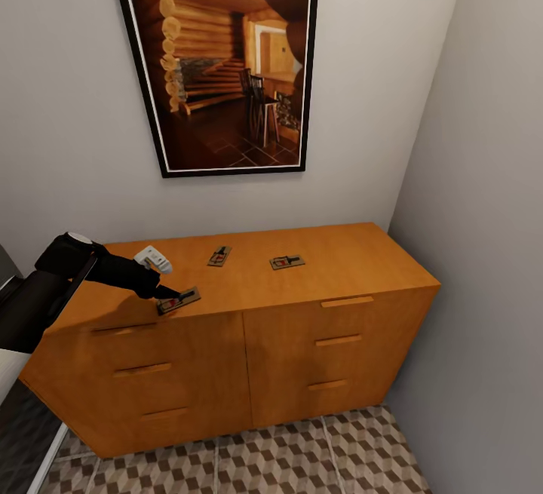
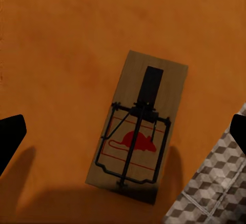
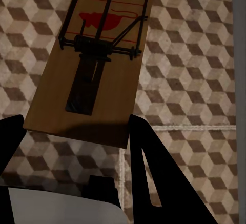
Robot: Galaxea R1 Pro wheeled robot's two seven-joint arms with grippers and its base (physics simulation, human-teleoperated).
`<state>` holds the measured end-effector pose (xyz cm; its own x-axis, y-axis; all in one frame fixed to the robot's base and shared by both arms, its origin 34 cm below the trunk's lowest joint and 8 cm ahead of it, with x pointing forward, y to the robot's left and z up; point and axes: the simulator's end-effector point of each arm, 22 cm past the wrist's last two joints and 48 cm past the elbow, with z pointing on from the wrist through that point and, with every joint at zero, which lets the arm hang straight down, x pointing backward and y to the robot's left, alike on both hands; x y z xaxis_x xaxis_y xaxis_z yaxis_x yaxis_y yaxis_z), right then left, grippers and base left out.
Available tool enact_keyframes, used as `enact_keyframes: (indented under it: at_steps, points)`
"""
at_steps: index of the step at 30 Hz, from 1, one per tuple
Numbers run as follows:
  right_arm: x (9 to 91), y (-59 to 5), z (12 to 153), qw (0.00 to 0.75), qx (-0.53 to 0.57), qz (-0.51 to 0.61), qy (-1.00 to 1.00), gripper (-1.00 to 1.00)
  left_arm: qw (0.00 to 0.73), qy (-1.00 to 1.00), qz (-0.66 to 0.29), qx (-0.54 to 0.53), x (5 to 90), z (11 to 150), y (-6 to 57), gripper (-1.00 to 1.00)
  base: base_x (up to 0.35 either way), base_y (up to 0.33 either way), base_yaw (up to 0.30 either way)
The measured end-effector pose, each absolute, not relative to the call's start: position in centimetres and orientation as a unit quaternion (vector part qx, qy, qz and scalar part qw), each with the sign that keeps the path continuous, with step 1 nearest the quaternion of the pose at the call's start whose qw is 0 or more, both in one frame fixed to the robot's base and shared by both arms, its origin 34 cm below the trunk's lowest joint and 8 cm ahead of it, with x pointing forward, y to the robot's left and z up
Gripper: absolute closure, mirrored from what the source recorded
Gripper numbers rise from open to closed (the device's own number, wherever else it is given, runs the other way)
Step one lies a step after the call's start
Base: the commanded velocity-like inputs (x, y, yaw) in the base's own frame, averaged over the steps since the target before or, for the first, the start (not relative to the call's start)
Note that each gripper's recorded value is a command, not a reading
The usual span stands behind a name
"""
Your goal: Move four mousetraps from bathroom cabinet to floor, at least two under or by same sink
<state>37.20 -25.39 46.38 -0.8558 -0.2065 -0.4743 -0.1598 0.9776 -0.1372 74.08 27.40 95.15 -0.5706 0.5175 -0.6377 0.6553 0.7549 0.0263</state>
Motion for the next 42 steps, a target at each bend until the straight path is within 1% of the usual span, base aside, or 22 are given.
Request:
enact_keyframes:
  at_steps: [12,19,33,42]
  points:
    - [37.2,-25.5,46.4,0.251,-0.095,-0.047,0.962,1.00,0.319,0.881,-0.097,0.337,74.1,94.9,27.5,-1.00,0.000,0.000,0.000]
    - [37.2,-25.5,46.4,0.251,-0.095,-0.047,0.962,1.00,0.306,0.883,-0.065,0.351,74.1,94.1,27.9,-1.00,0.000,0.000,0.000]
    - [37.2,-25.4,46.4,0.251,-0.095,-0.047,0.962,1.00,0.306,0.879,0.024,0.364,75.0,94.5,29.6,-1.00,0.000,0.000,0.000]
    - [37.2,-25.4,46.4,0.251,-0.095,-0.046,0.962,1.00,0.315,0.873,0.033,0.371,75.2,95.1,28.9,-1.00,0.000,0.000,0.000]
